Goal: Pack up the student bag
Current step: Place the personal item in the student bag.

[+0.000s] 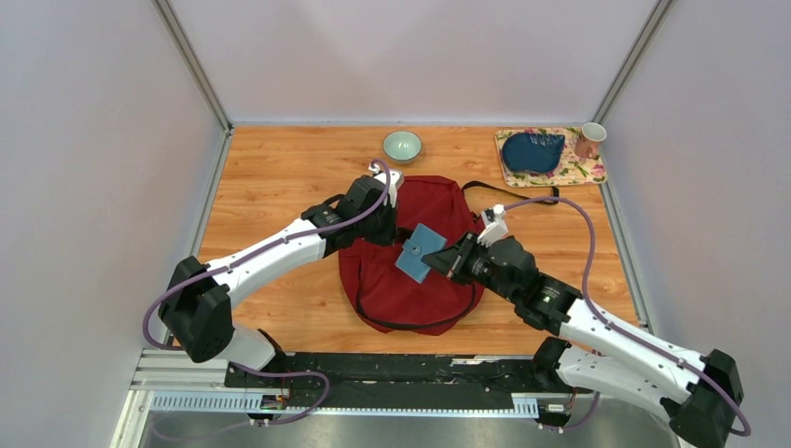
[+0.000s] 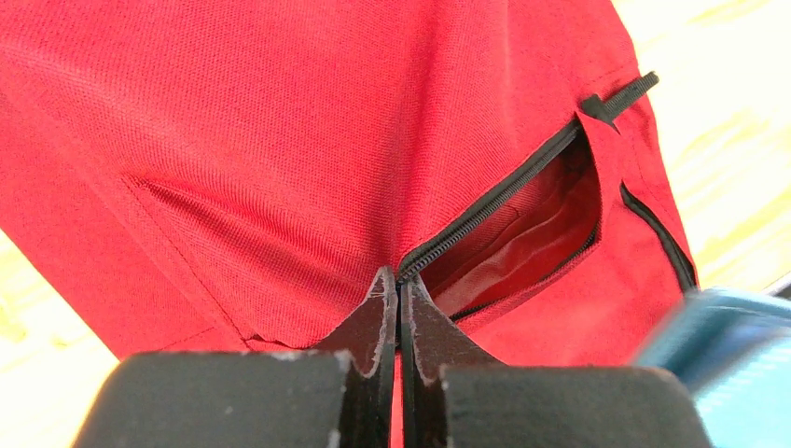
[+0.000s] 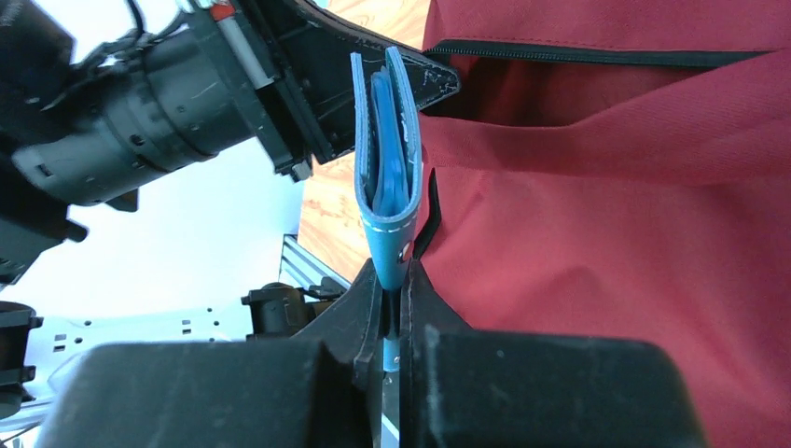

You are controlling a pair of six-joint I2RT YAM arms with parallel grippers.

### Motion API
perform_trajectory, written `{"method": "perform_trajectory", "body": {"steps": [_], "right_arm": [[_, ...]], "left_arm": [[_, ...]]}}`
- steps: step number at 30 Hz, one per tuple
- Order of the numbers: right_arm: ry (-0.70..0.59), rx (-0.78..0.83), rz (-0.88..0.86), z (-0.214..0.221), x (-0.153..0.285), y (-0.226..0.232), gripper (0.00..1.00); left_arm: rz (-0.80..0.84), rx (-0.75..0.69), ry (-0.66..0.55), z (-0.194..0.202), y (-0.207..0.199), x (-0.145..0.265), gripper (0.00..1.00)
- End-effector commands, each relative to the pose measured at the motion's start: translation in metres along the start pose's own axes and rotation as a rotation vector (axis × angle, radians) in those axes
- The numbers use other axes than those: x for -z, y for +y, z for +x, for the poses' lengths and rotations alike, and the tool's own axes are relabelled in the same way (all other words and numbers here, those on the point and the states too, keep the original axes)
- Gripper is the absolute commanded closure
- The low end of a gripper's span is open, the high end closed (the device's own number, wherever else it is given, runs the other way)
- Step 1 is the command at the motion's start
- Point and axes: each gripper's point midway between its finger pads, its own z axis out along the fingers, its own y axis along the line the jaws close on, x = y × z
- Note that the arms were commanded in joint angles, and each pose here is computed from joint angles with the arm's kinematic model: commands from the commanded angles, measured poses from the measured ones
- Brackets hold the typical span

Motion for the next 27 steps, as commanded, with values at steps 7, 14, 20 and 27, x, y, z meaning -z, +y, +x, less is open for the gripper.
{"method": "perform_trajectory", "body": {"steps": [7, 14, 20, 27], "right_arm": [[0.087, -0.207, -0.136, 0.001, -0.047, -0.009, 1.0], [0.16, -0.25, -0.045, 0.03, -0.06, -0.05, 1.0], [0.244, -0.245, -0.056, 0.048, -0.056, -0.05, 1.0], [0.218, -0.27, -0.069, 0.039, -0.059, -0.04, 1.0]], "left_arm": [[0.059, -0.005, -0.073, -0.027, -0.021, 0.027, 1.0], [0.07, -0.02, -0.1, -0.035, -0.024, 0.034, 1.0], [0.019, -0.035, -0.095, -0.035, -0.015, 0.031, 1.0], [0.083, -0.027, -0.101, -0.035, -0.026, 0.035, 1.0]]}}
